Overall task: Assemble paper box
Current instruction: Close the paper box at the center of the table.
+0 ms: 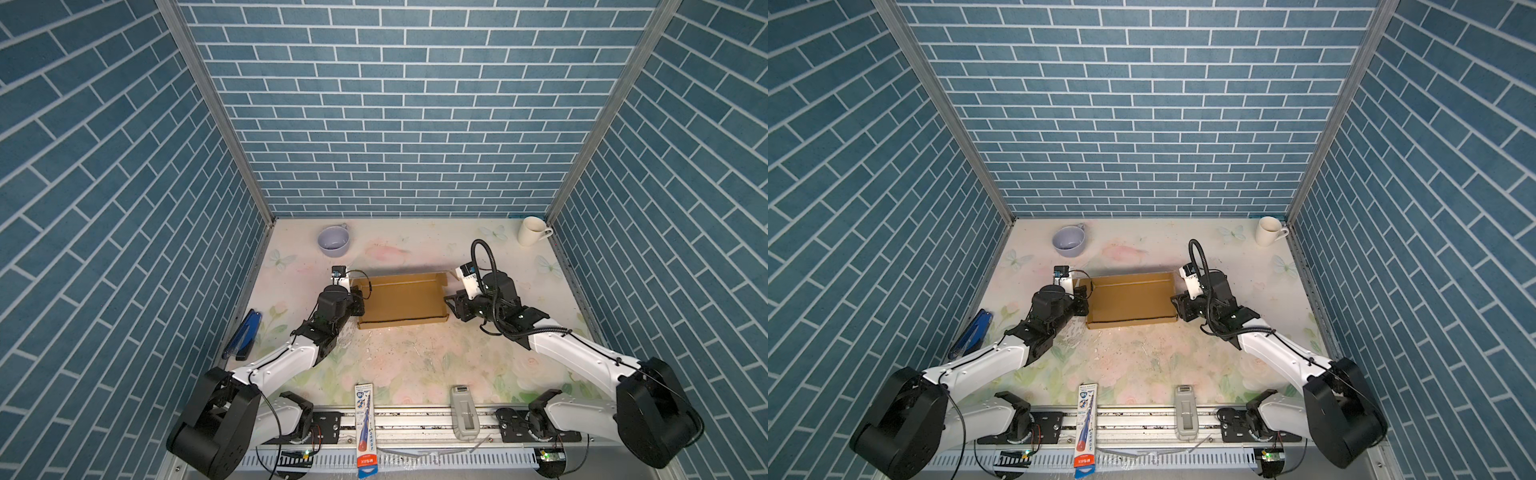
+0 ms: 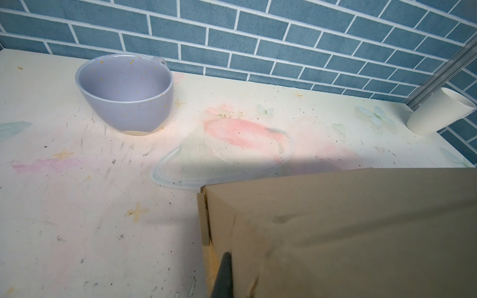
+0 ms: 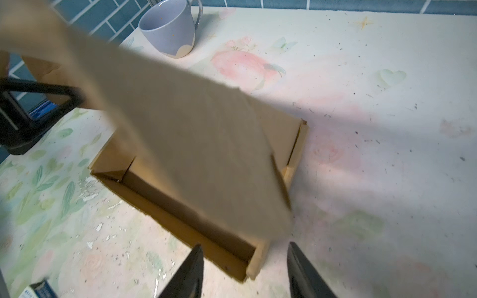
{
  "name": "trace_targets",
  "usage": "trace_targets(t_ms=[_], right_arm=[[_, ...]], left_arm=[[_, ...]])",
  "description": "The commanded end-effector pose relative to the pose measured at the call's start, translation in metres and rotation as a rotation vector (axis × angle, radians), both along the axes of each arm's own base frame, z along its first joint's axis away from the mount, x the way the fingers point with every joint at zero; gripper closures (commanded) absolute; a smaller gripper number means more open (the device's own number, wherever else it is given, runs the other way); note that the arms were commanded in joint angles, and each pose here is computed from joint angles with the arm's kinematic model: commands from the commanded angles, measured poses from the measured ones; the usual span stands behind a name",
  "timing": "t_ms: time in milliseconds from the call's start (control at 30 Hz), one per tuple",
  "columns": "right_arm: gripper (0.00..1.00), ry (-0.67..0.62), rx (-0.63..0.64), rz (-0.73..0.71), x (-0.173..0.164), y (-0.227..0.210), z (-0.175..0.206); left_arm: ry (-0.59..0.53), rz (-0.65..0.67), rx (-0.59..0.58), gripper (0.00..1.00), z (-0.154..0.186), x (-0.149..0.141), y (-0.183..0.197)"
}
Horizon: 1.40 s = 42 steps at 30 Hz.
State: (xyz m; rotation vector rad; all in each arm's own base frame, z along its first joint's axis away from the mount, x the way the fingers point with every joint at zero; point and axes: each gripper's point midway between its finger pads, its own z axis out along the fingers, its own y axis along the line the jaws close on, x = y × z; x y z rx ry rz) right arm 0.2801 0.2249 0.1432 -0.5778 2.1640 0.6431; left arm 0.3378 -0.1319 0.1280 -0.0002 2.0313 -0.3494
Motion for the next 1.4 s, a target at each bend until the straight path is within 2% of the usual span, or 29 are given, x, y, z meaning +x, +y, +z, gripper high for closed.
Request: trace_targets(t_ms=[0, 133, 267, 400, 533, 667, 833, 1000, 1233, 1367], right_arm=[[0.44, 0.048, 0.015, -0.009, -0.023, -0.011, 0.001], [0.38, 0.015, 0.082, -0.041, -0.031, -0.019, 0.032], [0.33, 0.027, 0.156, -0.087, -0.031, -0.02, 0.08], [0.24, 0.109, 0.275, -0.229, -0.019, -0.025, 0.122], [0.21, 0.215, 0.372, -0.333, 0.009, -0.019, 0.147], [0.19, 0.331, 0.376, -0.371, 0.043, -0.003, 0.133], [0.18, 0.444, 0.254, -0.389, 0.064, 0.008, 0.085], [0.18, 0.5, 0.175, -0.395, 0.071, 0.005, 0.053], [0.19, 0.555, 0.186, -0.36, 0.067, 0.012, 0.028], [0.19, 0.566, 0.196, -0.362, 0.066, 0.013, 0.016]], left_arm=[[0.155, -0.004, 0.049, 1.0, -0.047, -0.023, 0.006], [0.145, -0.002, 0.044, 1.0, -0.047, -0.024, 0.007], [0.137, -0.001, 0.044, 1.0, -0.047, -0.026, 0.007], [0.13, -0.003, 0.04, 1.0, -0.05, -0.027, 0.007], [0.125, -0.008, 0.039, 1.0, -0.05, -0.028, 0.005], [0.111, -0.008, 0.042, 1.0, -0.049, -0.029, 0.003], [0.104, -0.012, 0.036, 1.0, -0.051, -0.032, -0.001], [0.109, -0.024, 0.039, 1.0, -0.054, -0.033, -0.005], [0.118, -0.034, 0.036, 1.0, -0.057, -0.035, -0.009], [0.129, -0.052, 0.045, 0.92, -0.06, -0.036, -0.015]])
